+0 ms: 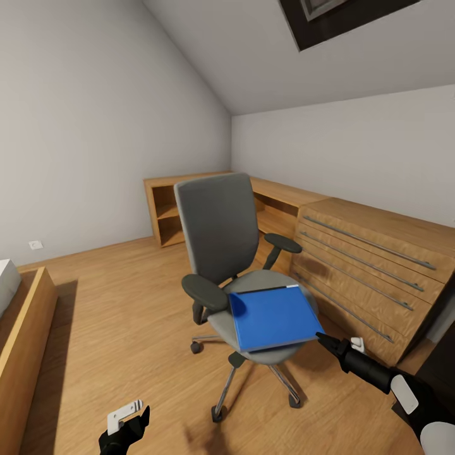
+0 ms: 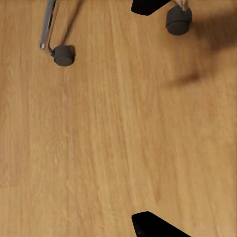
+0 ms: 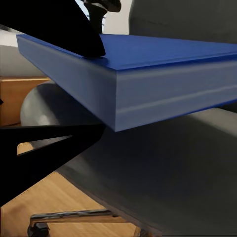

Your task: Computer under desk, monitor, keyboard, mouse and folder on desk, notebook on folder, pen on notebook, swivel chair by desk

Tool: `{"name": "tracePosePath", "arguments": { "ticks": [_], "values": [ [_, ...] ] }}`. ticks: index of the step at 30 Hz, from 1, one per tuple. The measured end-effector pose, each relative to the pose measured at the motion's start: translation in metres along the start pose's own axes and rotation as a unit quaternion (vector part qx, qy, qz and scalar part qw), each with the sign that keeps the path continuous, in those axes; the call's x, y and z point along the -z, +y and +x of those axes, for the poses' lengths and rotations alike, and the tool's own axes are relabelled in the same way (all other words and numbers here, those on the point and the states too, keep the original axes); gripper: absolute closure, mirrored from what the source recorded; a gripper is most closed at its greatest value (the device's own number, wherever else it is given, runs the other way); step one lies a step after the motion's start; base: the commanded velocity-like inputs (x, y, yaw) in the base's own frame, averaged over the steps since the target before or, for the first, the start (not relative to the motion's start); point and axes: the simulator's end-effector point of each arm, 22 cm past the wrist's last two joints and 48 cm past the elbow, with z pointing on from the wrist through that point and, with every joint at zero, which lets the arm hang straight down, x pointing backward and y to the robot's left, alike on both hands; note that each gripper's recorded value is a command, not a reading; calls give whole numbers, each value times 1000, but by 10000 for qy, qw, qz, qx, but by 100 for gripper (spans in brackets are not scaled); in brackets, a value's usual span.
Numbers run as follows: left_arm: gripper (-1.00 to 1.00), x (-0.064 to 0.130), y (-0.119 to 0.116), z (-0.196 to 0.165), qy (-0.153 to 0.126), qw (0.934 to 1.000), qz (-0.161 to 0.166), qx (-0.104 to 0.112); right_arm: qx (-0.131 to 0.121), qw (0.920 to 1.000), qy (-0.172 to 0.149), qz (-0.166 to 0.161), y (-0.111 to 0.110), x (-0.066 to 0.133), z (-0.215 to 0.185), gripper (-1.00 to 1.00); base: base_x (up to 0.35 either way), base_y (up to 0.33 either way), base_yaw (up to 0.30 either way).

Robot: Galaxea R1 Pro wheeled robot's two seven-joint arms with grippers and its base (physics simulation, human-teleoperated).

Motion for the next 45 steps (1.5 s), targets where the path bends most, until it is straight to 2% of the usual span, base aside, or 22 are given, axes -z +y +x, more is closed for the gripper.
{"name": "tracePosePath", "arguments": {
  "ticks": [14,28,36,45],
  "values": [
    [-100,-1,3,8,78,10000,-29,-11,-77,10000,38,42,-7,-1,3,100,0,0,-123],
    [-100,-1,2,9,87,10000,-28,-9,-108,9999,8,19,-7,1,1,100,0,0,-16],
    [-100,-2,3,10,105,9999,-29,-14,-152,9999,34,36,-9,1,2,100,0,0,-163],
    [-100,7,-3,-6,119,9999,-26,-13,-151,9999,19,27,9,3,-9,100,0,0,-24]
  ]
}}
